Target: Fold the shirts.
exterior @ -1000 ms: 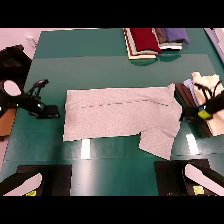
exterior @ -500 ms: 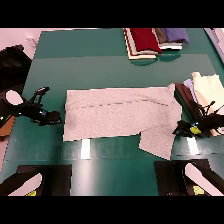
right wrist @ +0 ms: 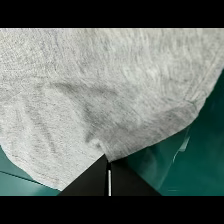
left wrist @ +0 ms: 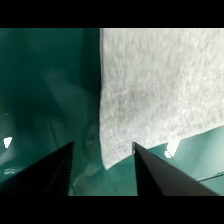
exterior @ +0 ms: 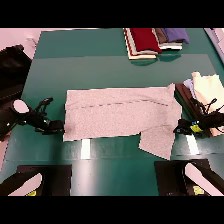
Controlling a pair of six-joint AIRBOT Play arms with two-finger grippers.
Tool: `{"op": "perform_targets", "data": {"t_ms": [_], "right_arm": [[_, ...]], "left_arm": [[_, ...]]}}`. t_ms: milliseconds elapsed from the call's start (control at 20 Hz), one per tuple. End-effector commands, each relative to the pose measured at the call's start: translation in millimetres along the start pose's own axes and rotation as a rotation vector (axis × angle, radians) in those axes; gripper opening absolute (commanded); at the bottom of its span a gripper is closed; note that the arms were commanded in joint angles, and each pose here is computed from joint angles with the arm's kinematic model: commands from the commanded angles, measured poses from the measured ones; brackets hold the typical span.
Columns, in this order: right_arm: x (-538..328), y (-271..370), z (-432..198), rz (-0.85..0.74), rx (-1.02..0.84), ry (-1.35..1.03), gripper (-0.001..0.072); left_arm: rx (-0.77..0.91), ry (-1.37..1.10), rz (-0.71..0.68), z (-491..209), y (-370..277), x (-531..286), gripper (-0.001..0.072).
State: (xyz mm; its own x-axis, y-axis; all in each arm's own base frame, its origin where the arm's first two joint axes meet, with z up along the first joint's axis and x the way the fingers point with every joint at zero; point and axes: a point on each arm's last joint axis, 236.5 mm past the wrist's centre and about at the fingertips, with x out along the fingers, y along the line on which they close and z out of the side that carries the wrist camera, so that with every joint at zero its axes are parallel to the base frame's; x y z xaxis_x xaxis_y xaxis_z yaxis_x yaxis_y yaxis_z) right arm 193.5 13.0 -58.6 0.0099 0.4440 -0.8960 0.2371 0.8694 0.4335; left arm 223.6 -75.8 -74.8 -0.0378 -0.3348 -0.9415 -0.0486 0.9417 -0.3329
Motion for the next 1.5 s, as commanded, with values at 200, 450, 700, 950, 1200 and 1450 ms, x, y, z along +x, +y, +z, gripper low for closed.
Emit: {"op": "perform_targets", "data": {"t_ms": [200,450,700,950,1200,1450], "right_arm": [[-0.5,1.5,-1.4,0.005,-0.005,0.006,0.0012],[-5.9,4.8,-3.1,0.010,-0.014,0.019,0.0011],[-35.5,11.5,-24.6,-0.049,-0.086,-0.006,0.0010],[-49.4,20.2,-36.7,-0.082,-0.099,-0.111,0.0009],[-80.7,44.7,21.7,-0.106,-0.217,-0.216,0.0009],[-75.4,80.2,91.3,-0.109,-0.301,-0.207,0.0009]], "left_arm": [[-0.103,0.034,-0.133,-20.9,-21.2,26.6,0.0399],[-0.035,0.019,-0.151,-16.1,-28.6,16.1,0.0020],[0.061,-0.075,0.059,-29.0,2.6,-34.3,0.0021],[0.083,-0.168,0.142,-37.0,13.2,-62.3,0.0022],[0.086,-0.365,0.090,19.3,-5.1,-82.6,0.0021],[0.102,-0.429,0.085,91.1,-13.3,-100.5,0.0021]]}}
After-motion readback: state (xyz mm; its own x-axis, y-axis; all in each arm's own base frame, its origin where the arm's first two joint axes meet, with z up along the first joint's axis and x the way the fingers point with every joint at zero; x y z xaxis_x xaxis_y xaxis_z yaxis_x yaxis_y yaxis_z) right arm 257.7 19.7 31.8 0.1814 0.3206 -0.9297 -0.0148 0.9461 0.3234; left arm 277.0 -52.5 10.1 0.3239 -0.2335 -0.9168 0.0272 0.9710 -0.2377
